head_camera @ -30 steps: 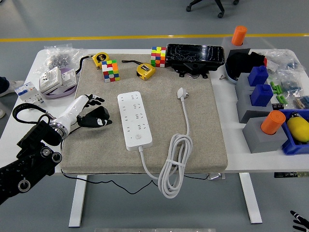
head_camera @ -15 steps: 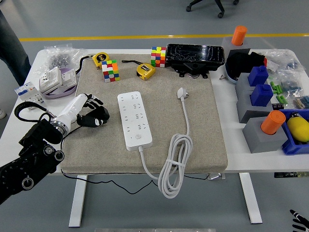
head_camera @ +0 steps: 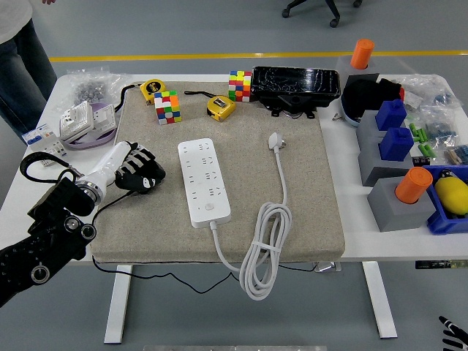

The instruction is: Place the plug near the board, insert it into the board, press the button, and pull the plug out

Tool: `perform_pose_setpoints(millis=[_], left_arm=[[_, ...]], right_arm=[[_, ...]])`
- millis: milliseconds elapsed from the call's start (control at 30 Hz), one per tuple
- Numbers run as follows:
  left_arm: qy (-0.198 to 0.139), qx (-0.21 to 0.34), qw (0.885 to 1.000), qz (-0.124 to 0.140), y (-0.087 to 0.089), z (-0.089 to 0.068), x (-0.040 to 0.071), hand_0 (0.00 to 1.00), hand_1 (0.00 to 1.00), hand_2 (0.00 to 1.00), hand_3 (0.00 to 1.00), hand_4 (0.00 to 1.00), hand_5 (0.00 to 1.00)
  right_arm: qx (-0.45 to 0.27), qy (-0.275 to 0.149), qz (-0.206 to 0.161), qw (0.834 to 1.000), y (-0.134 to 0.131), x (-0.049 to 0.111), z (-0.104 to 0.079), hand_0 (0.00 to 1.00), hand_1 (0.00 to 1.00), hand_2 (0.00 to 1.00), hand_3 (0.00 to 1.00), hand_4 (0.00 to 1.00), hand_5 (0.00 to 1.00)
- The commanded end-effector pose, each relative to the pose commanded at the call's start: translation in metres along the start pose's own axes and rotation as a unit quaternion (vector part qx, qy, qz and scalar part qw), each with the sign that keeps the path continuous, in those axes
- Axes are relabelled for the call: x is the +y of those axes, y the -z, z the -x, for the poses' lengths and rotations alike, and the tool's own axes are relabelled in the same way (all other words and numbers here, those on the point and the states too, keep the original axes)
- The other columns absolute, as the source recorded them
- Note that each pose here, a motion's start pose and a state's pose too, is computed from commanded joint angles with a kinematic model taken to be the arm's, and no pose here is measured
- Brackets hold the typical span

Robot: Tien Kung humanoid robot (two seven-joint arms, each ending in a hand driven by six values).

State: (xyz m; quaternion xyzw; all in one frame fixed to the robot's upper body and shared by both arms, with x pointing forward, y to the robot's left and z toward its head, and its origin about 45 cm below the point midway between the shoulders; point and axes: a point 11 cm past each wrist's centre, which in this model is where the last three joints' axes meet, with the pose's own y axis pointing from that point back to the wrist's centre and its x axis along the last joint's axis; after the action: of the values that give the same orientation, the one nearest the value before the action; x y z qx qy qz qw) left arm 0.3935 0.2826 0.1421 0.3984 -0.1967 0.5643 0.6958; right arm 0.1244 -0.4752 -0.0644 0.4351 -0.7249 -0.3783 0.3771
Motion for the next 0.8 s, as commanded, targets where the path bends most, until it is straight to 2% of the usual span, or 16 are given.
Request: perform_pose_setpoints(millis=[267,433,567,800], left_arm=[[-0.007,0.010,0.999,0.043,-0.021,-0.005,0.003,0.357,0.409,0.523,0.567,0.780,0.002],[0.003,0.020,0.995,0.097,-0.042,-0.003,0.005,0.360,0.406,0.524,0.566,0.784,0.002],[0.017,0.005,0.991,0.133,-0.055,0.001,0.005,0.355,0.407,0.524,0.566,0.793,0.002],[0.029,-0.026,0.987,0.155,-0.060,0.005,0.003,0.360,0.408,0.524,0.566,0.791,0.002]], right_arm=[[0.000,-0.001,0.000,1.000,0.000,0.000,-0.001,0.659,0.665,0.665,0.558,0.912,0.509],[0.001,-0.001,-0.001,1.000,0.000,0.000,-0.001,0.657,0.666,0.663,0.558,0.912,0.510],[0.001,-0.001,-0.002,1.000,0.001,0.000,-0.001,0.658,0.665,0.663,0.558,0.912,0.509],[0.003,-0.002,-0.001,1.000,0.001,0.000,-0.002,0.655,0.665,0.664,0.558,0.912,0.509]])
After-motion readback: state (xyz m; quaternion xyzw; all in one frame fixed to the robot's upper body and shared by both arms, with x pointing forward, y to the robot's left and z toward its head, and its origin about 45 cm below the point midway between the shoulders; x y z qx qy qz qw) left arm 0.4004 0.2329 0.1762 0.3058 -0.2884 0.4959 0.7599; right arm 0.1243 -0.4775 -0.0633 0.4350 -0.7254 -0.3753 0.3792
